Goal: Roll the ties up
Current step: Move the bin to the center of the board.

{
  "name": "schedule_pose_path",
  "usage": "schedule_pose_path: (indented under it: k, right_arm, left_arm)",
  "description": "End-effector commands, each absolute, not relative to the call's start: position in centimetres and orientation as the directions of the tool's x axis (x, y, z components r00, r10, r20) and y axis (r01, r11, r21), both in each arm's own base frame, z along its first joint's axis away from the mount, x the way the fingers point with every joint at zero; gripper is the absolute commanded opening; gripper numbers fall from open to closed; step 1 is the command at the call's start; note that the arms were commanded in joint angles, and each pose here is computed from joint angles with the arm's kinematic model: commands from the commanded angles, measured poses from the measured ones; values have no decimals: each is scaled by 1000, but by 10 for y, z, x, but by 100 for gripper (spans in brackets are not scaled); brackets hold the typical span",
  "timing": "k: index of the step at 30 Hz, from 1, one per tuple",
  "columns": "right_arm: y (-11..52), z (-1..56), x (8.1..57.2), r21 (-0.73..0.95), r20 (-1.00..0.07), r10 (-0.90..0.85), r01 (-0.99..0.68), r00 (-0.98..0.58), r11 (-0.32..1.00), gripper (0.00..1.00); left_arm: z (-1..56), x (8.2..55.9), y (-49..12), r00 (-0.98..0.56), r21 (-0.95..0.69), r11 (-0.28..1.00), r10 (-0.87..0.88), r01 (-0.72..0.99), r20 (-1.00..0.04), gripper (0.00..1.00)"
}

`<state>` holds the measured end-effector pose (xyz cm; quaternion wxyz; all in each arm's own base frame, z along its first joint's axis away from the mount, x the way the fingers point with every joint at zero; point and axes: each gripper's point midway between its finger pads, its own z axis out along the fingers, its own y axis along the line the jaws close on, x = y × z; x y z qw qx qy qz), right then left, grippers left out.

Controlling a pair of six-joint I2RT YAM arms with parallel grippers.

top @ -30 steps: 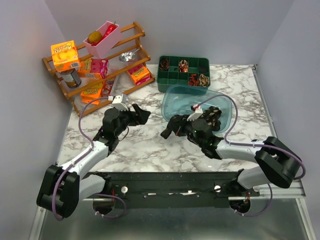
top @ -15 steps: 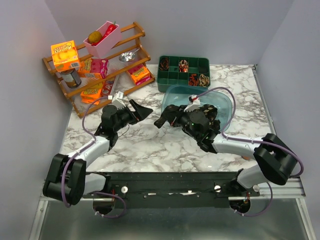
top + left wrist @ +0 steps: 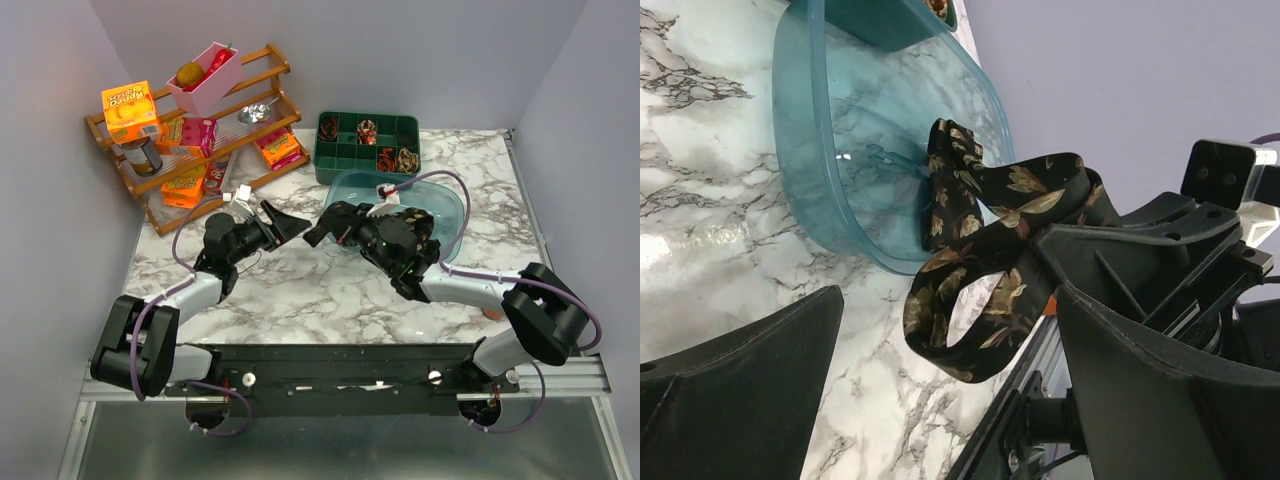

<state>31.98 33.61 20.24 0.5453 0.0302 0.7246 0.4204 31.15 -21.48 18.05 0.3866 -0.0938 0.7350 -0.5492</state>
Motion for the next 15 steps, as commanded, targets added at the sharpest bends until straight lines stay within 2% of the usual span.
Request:
schedule_pose_path:
  k: [1, 5, 15]
  right_arm:
    - [336, 236, 327, 689, -721, 595, -449, -354, 569, 1]
    - [332, 242, 327, 728, -677, 642, -456, -360, 513, 1]
    - [328, 236, 331, 759, -643, 662, -439, -385, 481, 1]
  left_arm:
    - [189, 304, -219, -697, -874, 356, -532, 330, -480, 99]
    - [190, 302, -222, -713, -875, 345, -512, 340, -479, 99]
    - [195, 299, -230, -709, -871, 332, -507, 363, -489, 98]
